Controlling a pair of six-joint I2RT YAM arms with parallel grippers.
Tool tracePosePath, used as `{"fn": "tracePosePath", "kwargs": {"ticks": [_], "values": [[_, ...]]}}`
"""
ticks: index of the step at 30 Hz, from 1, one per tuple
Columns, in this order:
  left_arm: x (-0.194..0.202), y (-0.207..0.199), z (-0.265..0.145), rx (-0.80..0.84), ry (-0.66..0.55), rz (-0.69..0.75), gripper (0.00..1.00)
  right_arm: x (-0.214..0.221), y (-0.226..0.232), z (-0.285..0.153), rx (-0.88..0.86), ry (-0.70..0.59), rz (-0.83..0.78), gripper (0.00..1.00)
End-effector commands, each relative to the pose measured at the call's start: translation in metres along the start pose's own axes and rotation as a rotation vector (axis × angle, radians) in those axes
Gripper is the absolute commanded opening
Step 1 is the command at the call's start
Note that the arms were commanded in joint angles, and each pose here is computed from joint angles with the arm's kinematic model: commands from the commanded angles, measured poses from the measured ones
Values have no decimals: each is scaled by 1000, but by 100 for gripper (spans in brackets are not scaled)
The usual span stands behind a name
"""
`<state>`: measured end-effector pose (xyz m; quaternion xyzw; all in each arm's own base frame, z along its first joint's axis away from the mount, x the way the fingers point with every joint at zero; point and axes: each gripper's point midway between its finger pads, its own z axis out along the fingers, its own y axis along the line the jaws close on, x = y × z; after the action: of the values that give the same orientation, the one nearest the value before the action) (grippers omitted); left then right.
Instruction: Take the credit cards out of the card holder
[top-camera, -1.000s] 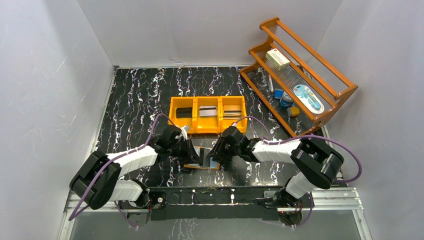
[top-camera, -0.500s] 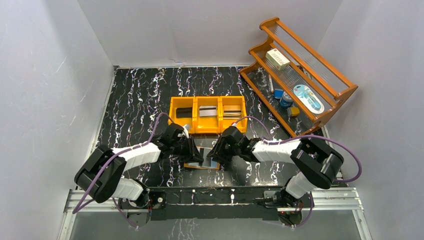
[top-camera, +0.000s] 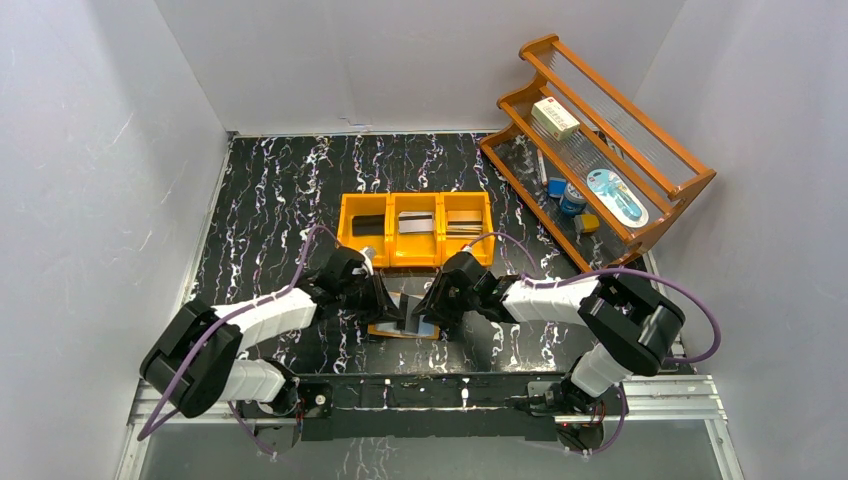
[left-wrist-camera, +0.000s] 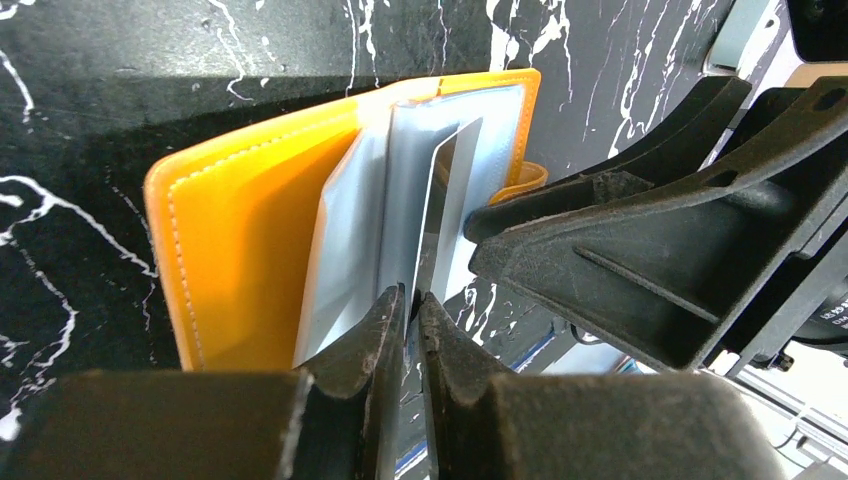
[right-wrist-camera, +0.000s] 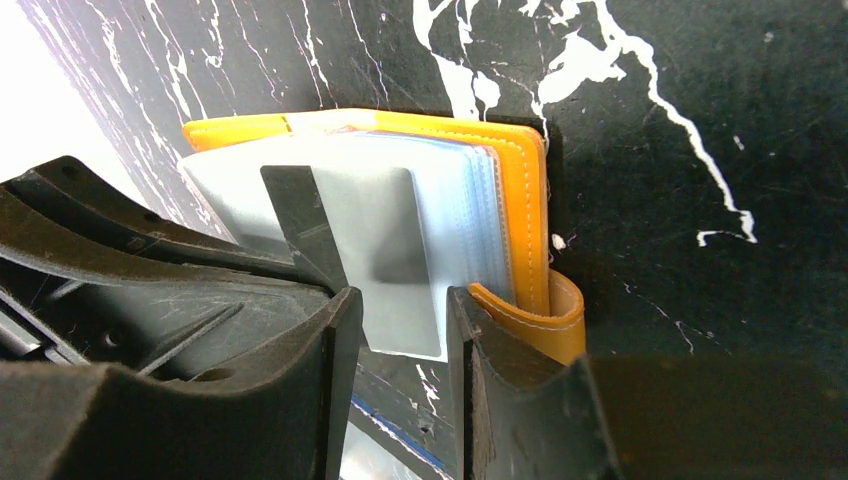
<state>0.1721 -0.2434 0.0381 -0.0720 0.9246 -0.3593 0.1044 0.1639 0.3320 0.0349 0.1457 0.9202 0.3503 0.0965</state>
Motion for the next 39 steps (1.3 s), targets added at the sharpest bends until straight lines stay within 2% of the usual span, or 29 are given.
{"fn": "tracePosePath", "kwargs": {"ticks": [1, 6, 12, 17, 22, 26, 29, 33, 39], "values": [[3, 8, -8, -33, -14, 5, 9, 4, -49, 4, 185, 3, -12, 46], [3, 8, -10, -34, -13, 23, 6, 2, -42, 1, 167, -4, -43, 44], [2, 5, -10, -32, -2, 34, 5, -13, 16, -14, 42, -33, -187, 45], [1, 3, -10, -25, -5, 35, 4, -9, 39, -8, -32, 3, -204, 45], [2, 1, -11, -17, -2, 35, 4, 1, 24, 10, -4, 69, -188, 44], [1, -2, -12, -8, -6, 39, 5, 2, -10, 17, 121, 69, -147, 42], [-1, -9, -12, 23, -9, 51, 10, 3, -32, 14, 188, 57, -123, 41], [-2, -22, -7, 107, 0, 77, 18, 11, -45, 14, 182, 70, -83, 39], [0, -25, 4, 129, 44, 65, 18, 16, -53, 17, 196, 92, -67, 37]]}}
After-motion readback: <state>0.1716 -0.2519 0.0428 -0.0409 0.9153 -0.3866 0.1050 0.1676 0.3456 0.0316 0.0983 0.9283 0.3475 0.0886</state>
